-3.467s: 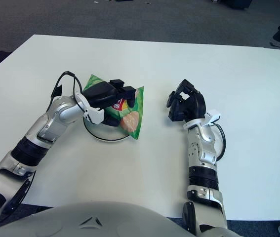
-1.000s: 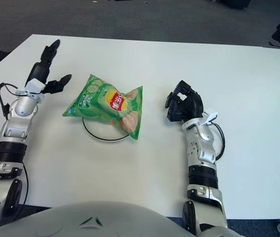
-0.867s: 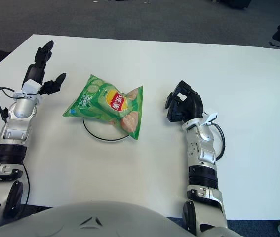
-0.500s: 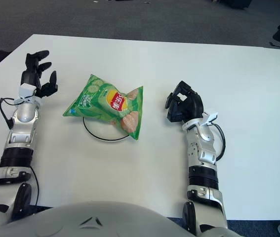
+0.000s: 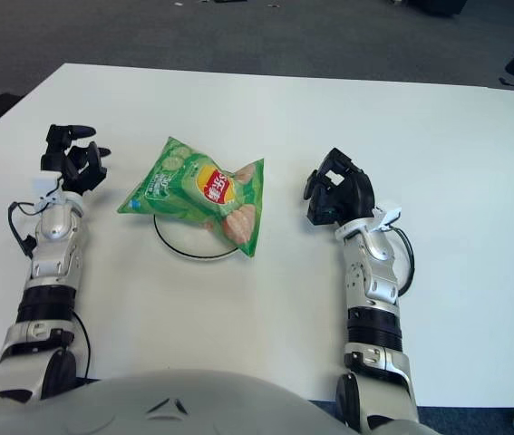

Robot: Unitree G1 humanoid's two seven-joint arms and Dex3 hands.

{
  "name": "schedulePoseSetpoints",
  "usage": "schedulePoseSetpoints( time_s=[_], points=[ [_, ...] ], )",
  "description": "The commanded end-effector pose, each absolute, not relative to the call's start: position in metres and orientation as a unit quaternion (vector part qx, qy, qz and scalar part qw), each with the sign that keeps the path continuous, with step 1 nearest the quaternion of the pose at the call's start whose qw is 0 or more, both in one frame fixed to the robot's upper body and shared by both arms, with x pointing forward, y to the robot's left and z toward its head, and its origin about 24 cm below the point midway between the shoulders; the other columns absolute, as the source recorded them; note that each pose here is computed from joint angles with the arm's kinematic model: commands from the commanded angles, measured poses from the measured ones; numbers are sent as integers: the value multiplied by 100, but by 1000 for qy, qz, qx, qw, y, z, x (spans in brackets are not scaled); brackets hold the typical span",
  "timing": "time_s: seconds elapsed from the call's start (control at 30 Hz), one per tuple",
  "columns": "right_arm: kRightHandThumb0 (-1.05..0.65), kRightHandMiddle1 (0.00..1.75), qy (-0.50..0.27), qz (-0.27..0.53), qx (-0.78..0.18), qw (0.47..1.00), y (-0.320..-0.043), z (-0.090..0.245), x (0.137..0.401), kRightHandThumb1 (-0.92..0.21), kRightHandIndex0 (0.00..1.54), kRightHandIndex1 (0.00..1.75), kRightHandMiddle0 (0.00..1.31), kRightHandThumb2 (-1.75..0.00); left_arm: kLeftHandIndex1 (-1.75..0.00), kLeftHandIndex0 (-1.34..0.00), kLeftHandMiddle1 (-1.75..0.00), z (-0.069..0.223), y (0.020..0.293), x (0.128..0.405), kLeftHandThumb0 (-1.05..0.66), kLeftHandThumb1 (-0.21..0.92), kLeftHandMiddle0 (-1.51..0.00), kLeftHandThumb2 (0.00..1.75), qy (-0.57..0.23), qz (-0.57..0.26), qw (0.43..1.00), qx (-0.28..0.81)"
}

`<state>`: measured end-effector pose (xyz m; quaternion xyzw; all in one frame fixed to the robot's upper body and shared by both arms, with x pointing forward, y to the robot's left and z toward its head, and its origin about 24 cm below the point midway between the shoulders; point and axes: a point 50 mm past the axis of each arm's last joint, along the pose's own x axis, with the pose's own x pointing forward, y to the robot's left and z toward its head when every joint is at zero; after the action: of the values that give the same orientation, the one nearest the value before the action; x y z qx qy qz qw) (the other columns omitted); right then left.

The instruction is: Put the snack into the plate.

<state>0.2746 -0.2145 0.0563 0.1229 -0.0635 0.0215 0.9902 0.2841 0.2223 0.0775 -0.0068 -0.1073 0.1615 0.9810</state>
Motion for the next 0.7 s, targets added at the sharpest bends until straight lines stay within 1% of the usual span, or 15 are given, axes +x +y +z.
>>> schedulePoseSetpoints(
  time_s=[0.0,0.2,0.3,0.43,0.67],
  points=[
    [-1,175,11,-8,154,988,-214,16,249,8,90,171,70,-175,-175,-52,-174,54,221,266,-45,43,-100,117,-58,161,985,-33],
    [-1,175,11,-7,152,988,-215,16,247,8,90,170,70,-175,-175,-59,-175,48,218,258,-47,34,-115,129,-45,145,987,-48],
    [-1,175,11,-5,151,988,-215,16,246,8,90,170,70,-175,-175,-63,-175,44,214,256,-49,30,-119,134,-41,138,989,-45],
    [-1,175,11,-4,151,988,-215,16,246,8,90,170,70,-175,-175,-65,-175,40,210,253,-50,27,-122,137,-37,129,990,-45],
    [-1,175,12,-5,151,988,-215,16,245,8,90,170,70,-175,-175,-67,-175,32,208,250,-51,25,-126,140,-19,108,992,-56]
  ],
)
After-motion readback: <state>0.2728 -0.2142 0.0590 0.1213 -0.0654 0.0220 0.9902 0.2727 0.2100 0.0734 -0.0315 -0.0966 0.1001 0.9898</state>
